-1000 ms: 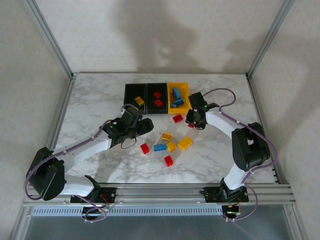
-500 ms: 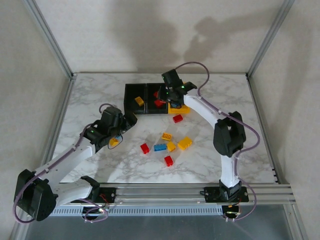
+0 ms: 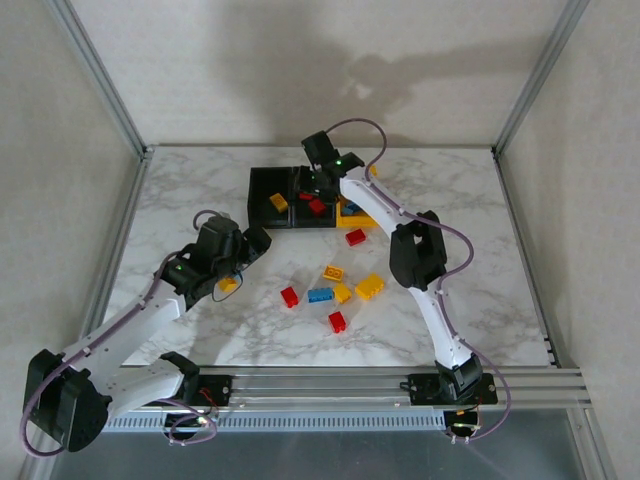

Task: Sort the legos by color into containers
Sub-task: Place the lego in the container.

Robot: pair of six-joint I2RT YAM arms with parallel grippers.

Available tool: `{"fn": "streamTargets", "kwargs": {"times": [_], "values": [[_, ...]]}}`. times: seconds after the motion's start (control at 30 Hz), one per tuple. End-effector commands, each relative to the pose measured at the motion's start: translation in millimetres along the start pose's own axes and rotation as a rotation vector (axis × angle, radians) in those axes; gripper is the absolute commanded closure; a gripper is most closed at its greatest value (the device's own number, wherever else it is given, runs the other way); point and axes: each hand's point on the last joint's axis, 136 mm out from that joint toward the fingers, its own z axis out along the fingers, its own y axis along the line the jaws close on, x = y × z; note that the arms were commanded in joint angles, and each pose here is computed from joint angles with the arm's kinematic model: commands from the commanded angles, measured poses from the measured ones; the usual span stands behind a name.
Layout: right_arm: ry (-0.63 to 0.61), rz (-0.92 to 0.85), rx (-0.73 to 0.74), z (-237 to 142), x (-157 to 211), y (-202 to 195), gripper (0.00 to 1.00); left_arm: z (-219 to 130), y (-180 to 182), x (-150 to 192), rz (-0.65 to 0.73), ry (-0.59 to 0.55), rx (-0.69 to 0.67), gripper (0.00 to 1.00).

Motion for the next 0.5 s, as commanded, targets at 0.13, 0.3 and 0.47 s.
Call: {"fn": "streamTargets", "kwargs": {"times": [0.13, 0.3, 0.47], "values": [[0.063, 0.002, -0.021, 21, 13, -1, 0.68, -6, 12, -1, -0.026, -0.015, -0.033, 0.27], [0.081, 0.014, -0.025, 29, 20, -2, 0.65, -3, 14, 0, -0.031, -0.012, -0.034, 0.27], [0.072, 0.021, -0.022, 27, 17, -3, 0.58, -1, 16, 2, -0.034, -0.007, -0.039, 0.27]]}}
